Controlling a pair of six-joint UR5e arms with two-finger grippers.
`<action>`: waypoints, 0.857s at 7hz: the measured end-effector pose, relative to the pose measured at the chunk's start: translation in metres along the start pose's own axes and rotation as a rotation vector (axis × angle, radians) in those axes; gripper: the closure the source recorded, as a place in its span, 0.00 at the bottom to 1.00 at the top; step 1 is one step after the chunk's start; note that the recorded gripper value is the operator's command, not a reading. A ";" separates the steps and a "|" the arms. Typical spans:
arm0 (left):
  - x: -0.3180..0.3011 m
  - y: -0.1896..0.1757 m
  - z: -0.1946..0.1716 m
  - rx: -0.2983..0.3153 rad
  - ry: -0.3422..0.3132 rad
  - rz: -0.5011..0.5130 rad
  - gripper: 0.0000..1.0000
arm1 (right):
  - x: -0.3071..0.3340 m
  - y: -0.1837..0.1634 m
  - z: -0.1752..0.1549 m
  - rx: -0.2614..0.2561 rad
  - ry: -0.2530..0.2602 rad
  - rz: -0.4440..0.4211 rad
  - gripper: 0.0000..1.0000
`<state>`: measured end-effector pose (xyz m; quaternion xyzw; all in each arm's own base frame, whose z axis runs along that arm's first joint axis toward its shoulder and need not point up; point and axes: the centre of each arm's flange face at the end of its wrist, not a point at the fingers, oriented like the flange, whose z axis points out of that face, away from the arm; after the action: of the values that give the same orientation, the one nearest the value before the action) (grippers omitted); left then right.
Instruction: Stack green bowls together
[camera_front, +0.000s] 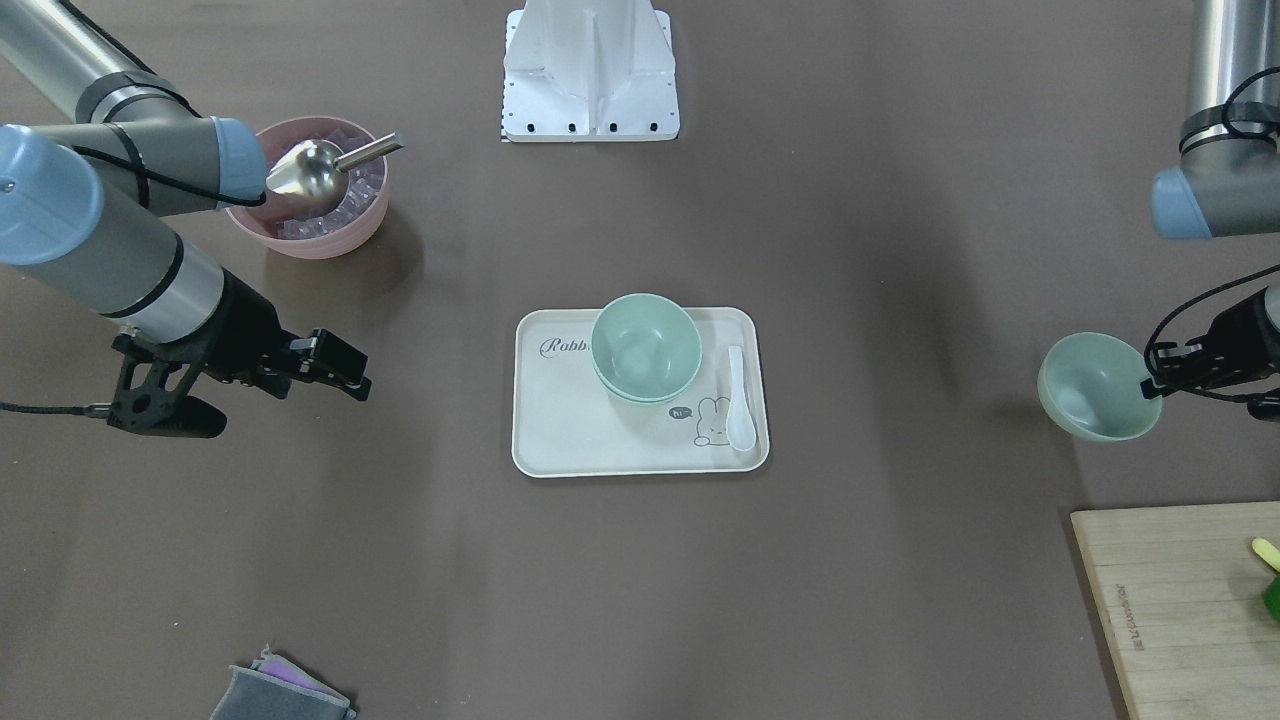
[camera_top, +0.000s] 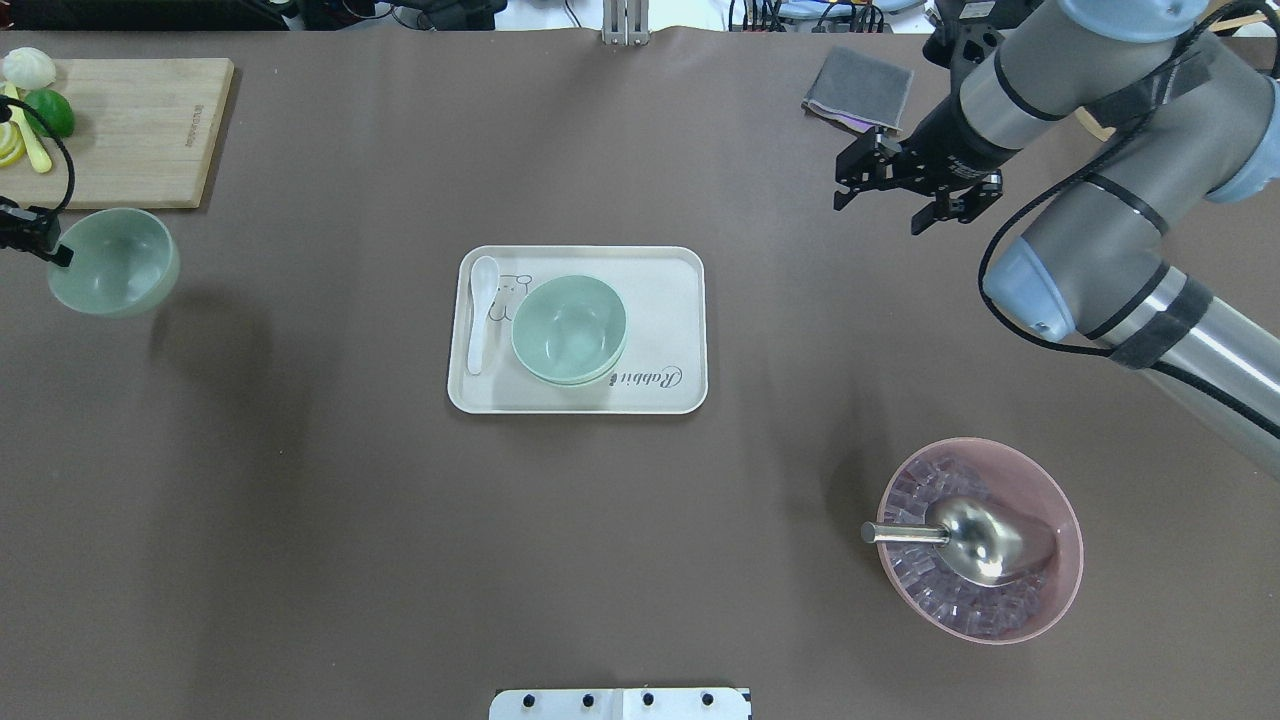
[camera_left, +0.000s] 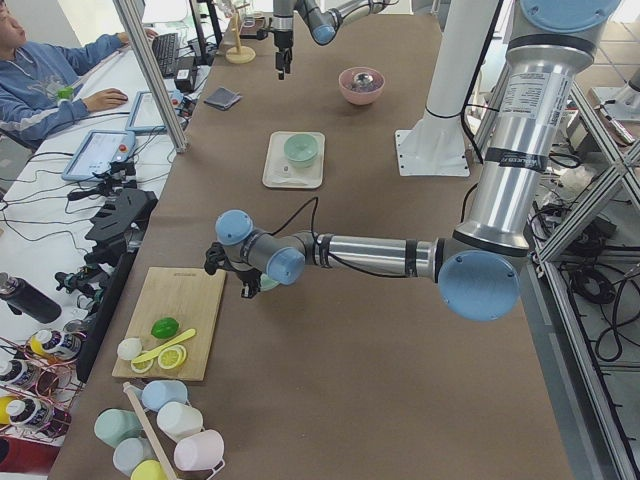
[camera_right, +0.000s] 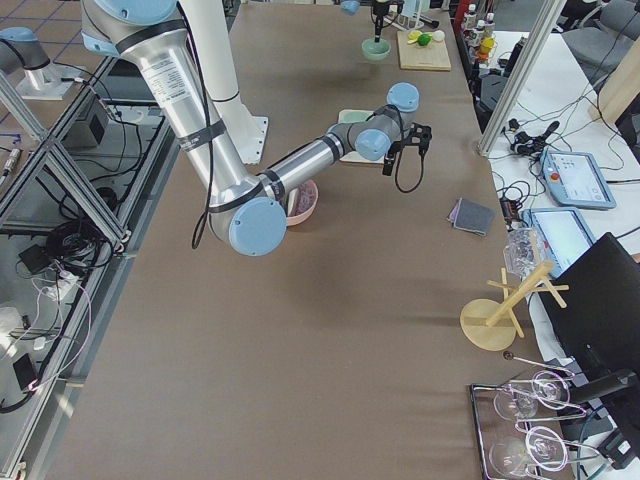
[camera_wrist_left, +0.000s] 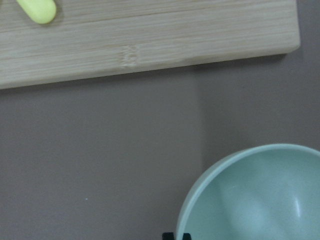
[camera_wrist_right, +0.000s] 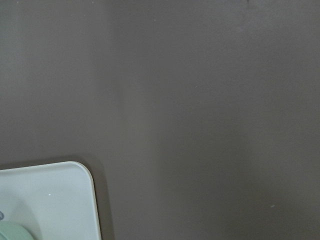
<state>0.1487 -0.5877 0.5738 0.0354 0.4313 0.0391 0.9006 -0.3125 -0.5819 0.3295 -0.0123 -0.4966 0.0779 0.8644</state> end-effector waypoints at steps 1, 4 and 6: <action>0.054 -0.009 -0.017 0.013 0.033 -0.024 1.00 | 0.039 -0.010 -0.013 0.005 0.012 -0.029 0.00; 0.271 -0.013 0.007 -0.010 0.101 -0.075 1.00 | 0.152 -0.024 -0.045 0.023 0.059 -0.095 0.00; 0.366 0.003 0.021 -0.021 0.140 -0.080 1.00 | 0.194 -0.023 -0.050 0.019 0.084 -0.120 0.00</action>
<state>0.3933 -0.5479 0.3036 0.0056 0.4937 0.0099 0.8696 -0.1710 -0.5730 0.4728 0.0224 -0.4591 0.0300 0.8876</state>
